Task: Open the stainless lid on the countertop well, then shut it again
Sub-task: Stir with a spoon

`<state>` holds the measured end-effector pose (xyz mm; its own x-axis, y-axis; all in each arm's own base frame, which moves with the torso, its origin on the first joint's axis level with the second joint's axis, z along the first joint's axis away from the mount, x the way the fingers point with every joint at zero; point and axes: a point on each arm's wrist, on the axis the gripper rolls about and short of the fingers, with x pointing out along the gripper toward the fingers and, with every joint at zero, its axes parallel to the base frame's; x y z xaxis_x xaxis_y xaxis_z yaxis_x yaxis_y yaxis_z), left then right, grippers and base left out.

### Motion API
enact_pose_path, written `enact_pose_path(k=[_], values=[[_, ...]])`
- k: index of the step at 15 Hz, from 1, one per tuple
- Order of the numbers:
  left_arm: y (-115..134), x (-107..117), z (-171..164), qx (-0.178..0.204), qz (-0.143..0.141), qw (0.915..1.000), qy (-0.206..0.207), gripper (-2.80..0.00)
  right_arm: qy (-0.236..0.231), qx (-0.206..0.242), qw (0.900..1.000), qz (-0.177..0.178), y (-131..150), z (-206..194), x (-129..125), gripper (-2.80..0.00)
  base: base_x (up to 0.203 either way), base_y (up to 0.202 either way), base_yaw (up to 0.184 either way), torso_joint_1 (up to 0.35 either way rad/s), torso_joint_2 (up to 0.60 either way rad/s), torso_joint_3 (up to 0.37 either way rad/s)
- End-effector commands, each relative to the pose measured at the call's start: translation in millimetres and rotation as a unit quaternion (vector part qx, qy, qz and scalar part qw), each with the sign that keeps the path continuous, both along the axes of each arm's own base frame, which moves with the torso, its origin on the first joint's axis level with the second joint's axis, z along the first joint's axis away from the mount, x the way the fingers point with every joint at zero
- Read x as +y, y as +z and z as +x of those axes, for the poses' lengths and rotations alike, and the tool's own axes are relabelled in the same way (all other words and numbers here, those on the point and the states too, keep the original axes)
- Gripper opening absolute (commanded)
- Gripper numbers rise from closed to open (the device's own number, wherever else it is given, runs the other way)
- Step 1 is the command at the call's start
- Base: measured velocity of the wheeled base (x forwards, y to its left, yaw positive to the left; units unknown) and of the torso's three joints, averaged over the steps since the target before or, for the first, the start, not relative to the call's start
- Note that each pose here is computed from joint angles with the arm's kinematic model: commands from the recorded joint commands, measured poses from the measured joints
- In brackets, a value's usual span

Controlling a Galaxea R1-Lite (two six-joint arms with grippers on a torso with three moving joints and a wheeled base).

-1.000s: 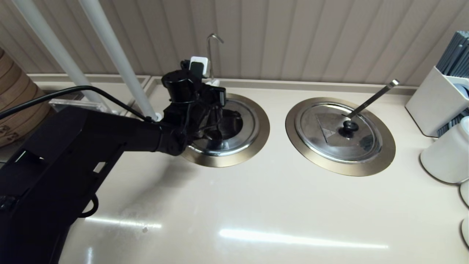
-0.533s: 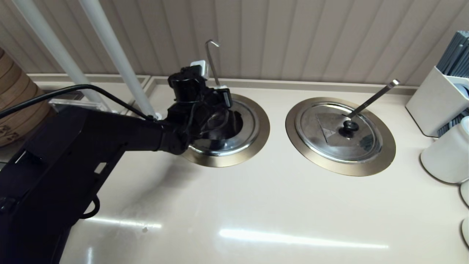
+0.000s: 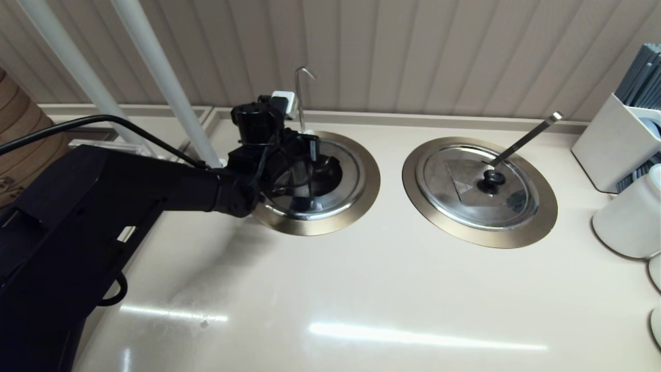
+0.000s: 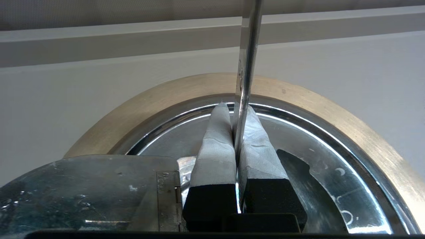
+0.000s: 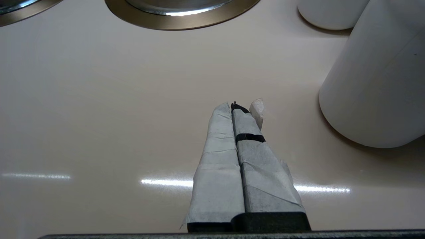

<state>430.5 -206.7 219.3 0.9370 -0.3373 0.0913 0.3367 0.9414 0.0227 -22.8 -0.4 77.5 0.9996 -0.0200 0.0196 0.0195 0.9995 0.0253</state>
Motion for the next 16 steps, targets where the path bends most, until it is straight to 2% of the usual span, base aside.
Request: enact_pose_path(k=[1, 3, 5, 7, 9, 12, 14, 16], values=[[0.9, 0.1, 1.7, -0.005, -0.002, 1.0000, 0.007, -2.80, 0.000, 0.002, 1.000, 0.000, -1.2, 0.4, 0.0, -2.80, 0.000, 0.000, 0.000, 0.000, 0.00, 0.000], [5.2, -1.0, 5.0, -0.027, -0.015, 0.9992, 0.026, -2.80, 0.000, 0.002, 1.000, 0.000, -1.2, 0.4, 0.0, -2.80, 0.000, 0.000, 0.000, 0.000, 0.00, 0.000], [8.3, -3.6, 5.0, -0.061, -0.037, 0.9972, 0.026, -2.80, 0.000, 0.002, 1.000, 0.000, -1.2, 0.4, 0.0, -2.80, 0.000, 0.000, 0.000, 0.000, 0.00, 0.000], [7.5, -8.4, 3.0, -0.056, -0.047, 0.9972, 0.018, -2.80, 0.000, 0.002, 1.000, 0.000, -1.2, 0.4, 0.0, -2.80, 0.000, 0.000, 0.000, 0.000, 0.00, 0.000], [8.7, -15.4, -2.8, -0.040, -0.072, 0.9966, 0.002, -2.80, 0.000, 0.002, 1.000, 0.000, -1.2, 0.4, 0.0, -2.80, 0.000, 0.000, 0.000, 0.000, 0.00, 0.000], [7.2, -19.0, -6.2, -0.012, -0.074, 0.9971, -0.011, -2.80, 0.000, 0.002, 1.000, 0.001, -1.2, 0.4, 0.0, -2.80, 0.000, 0.000, 0.000, 0.000, 0.00, 0.000], [10.1, -17.5, -12.3, 0.007, -0.083, 0.9958, -0.038, -2.80, 0.000, 0.002, 1.000, 0.000, -1.2, 0.4, 0.0, -2.80, 0.000, 0.000, 0.000, 0.000, 0.00, 0.000], [10.7, -14.0, -19.0, 0.037, -0.076, 0.9945, -0.062, -2.80, 0.000, 0.002, 1.000, 0.001, -1.2, 0.4, 0.0, -2.80, 0.000, 0.000, 0.000, 0.000, 0.00, 0.000]])
